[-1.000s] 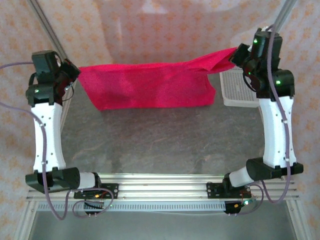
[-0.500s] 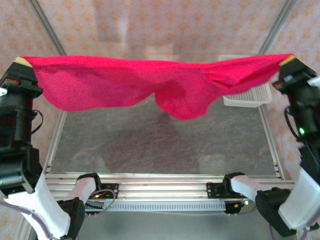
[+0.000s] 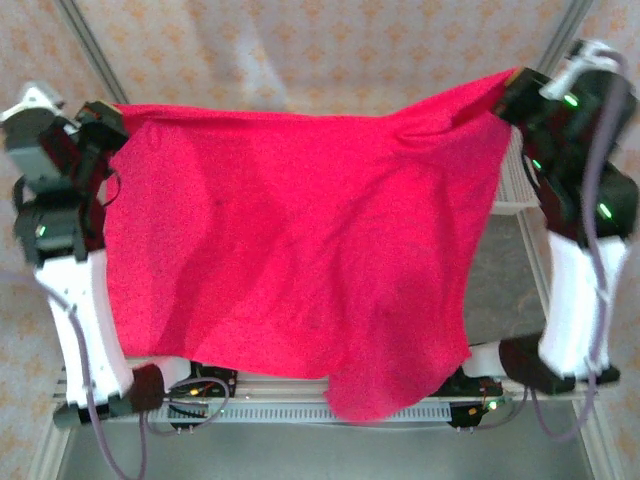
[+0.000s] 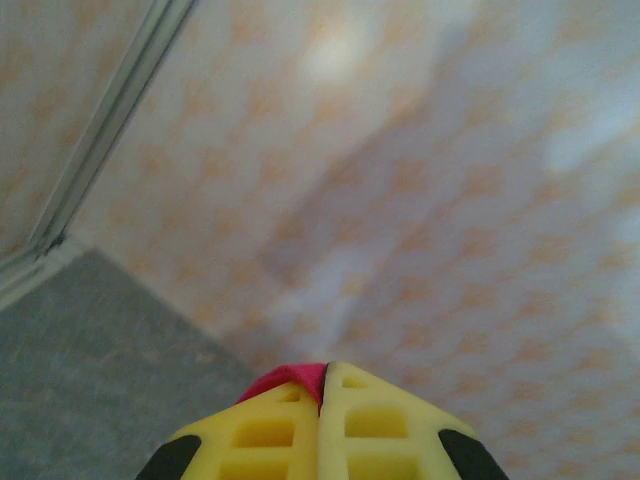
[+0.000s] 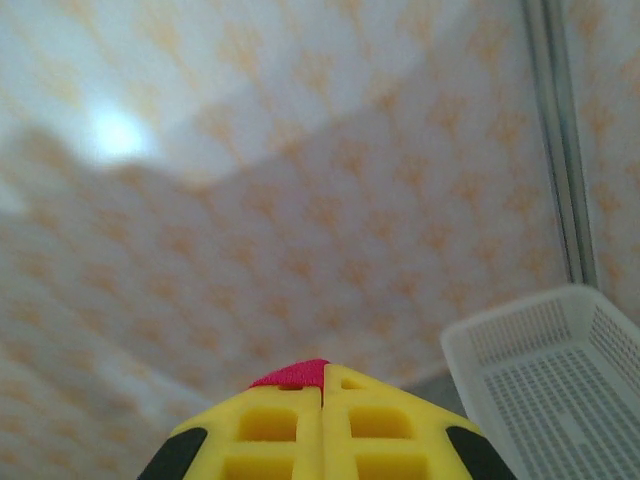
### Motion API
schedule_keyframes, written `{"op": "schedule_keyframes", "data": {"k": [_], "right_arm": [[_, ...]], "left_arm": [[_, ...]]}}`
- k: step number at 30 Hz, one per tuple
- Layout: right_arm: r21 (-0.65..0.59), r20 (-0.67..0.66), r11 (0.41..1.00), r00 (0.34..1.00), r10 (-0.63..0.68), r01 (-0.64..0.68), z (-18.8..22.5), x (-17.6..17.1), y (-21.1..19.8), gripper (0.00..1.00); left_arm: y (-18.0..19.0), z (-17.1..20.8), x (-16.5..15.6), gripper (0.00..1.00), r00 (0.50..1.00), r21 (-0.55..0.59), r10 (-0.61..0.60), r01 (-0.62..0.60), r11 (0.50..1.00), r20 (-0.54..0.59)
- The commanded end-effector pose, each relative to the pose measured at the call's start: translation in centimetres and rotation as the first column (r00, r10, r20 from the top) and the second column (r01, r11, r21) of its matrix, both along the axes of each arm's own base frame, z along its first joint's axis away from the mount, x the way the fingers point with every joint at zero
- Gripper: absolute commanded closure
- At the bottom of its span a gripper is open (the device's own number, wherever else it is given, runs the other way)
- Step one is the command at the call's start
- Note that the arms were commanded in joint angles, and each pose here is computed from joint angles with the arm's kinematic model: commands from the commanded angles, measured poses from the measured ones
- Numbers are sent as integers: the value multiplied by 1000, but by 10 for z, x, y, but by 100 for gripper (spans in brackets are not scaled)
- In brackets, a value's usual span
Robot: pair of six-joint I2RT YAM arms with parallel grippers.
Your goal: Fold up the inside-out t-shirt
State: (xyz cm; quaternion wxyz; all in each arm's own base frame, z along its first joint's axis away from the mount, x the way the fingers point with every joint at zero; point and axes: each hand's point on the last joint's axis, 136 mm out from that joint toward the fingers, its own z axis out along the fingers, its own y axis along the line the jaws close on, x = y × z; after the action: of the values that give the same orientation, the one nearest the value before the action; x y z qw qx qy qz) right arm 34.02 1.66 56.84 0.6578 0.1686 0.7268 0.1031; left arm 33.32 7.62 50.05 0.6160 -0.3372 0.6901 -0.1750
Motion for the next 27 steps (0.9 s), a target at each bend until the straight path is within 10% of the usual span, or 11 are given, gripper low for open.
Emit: {"op": "schedule_keyframes", "data": {"k": [1,8,10,13,16,22,27], "right_arm": [[-79,-84,995,994,-63,57,-37,57,-3,100],[-61,-324,998,946,-30,11,-175,186,27,100],[-60,-403,998,914,-34,11,-213,218,33,83],[-46,-512,999,858,-28,5,-256,247,41,45],[-36,-567,999,823,-46,31,-283,250,44,36],[-52,-718,998,693,-62,36,-336,210,54,37],[72,-802,994,589,103,-77,-405,171,90,47]], "left_arm": [[4,-48,59,100,995,19,-44,45,999,-86],[-10,-208,168,100,923,-16,-98,99,995,-372],[-2,-243,188,100,892,-16,-77,78,997,-446],[11,-273,204,48,835,25,-26,48,999,-549],[14,-275,200,30,811,54,12,24,998,-585],[-49,-270,158,37,819,-38,-135,138,990,-558],[-132,-329,134,42,728,-227,-385,312,923,-567]]}}
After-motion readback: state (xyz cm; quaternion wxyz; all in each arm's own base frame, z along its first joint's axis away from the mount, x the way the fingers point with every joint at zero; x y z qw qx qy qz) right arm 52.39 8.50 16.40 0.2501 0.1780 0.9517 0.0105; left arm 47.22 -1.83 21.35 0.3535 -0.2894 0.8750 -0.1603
